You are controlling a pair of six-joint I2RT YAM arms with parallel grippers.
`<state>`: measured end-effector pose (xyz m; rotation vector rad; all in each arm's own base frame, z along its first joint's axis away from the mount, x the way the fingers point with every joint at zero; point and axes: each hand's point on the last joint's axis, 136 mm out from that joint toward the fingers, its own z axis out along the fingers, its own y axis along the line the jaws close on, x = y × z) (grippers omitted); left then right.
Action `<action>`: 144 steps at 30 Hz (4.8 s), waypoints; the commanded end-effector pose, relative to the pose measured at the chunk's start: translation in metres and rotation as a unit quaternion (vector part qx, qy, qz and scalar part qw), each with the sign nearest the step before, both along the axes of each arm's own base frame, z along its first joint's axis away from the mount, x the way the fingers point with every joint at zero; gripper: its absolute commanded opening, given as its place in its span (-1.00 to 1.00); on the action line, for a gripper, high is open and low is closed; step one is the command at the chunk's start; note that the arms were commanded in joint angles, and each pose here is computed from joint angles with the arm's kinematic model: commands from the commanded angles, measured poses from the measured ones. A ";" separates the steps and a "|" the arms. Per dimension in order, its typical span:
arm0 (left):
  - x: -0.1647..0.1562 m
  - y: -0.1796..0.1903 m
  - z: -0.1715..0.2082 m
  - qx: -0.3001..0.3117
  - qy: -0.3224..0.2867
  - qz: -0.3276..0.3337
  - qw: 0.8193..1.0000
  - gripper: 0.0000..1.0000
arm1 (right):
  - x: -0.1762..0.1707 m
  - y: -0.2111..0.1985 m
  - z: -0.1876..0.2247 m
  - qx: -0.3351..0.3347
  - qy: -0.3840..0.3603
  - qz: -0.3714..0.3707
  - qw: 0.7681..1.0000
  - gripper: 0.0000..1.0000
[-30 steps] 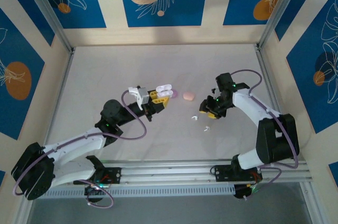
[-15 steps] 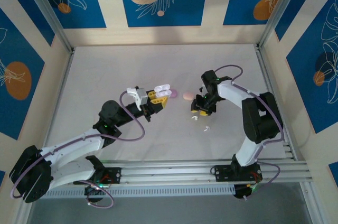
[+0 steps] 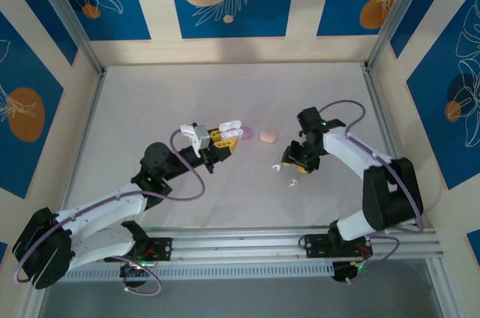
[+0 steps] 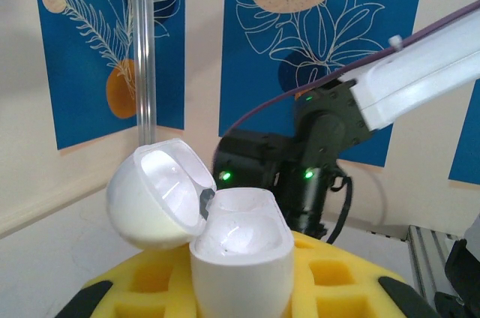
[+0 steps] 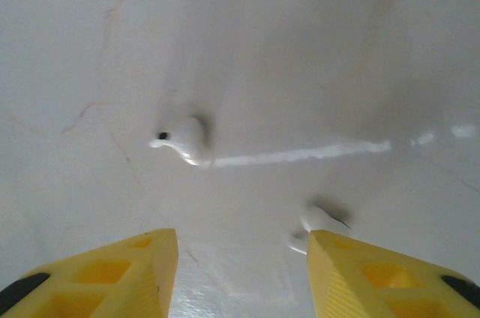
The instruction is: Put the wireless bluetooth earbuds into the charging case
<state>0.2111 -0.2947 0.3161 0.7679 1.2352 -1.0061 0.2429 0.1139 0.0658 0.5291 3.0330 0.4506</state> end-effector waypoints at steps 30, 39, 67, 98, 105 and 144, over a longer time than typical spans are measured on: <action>-0.003 -0.005 0.009 -0.009 -0.003 -0.014 1.000 -0.79 | -0.009 0.018 -0.042 -0.102 0.049 0.162 0.980 -0.28; -0.004 -0.002 0.007 -0.005 -0.005 -0.009 1.000 -0.79 | -0.030 -0.008 -0.043 -0.126 0.091 0.106 0.982 -0.25; -0.003 -0.003 0.004 -0.011 0.003 -0.013 1.000 -0.78 | -0.058 -0.041 -0.034 -0.034 0.075 -0.057 0.995 -0.26; -0.002 -0.004 0.005 -0.011 0.005 -0.011 1.000 -0.77 | -0.056 -0.031 -0.047 -0.031 0.092 -0.029 0.995 -0.35; 0.001 -0.004 0.005 -0.014 0.004 -0.004 1.000 -0.76 | -0.032 -0.010 -0.023 0.002 0.029 0.017 0.999 -0.29; 0.001 0.004 0.002 -0.005 0.004 0.013 1.000 -0.76 | -0.005 0.041 -0.001 0.041 0.028 0.003 0.999 -0.08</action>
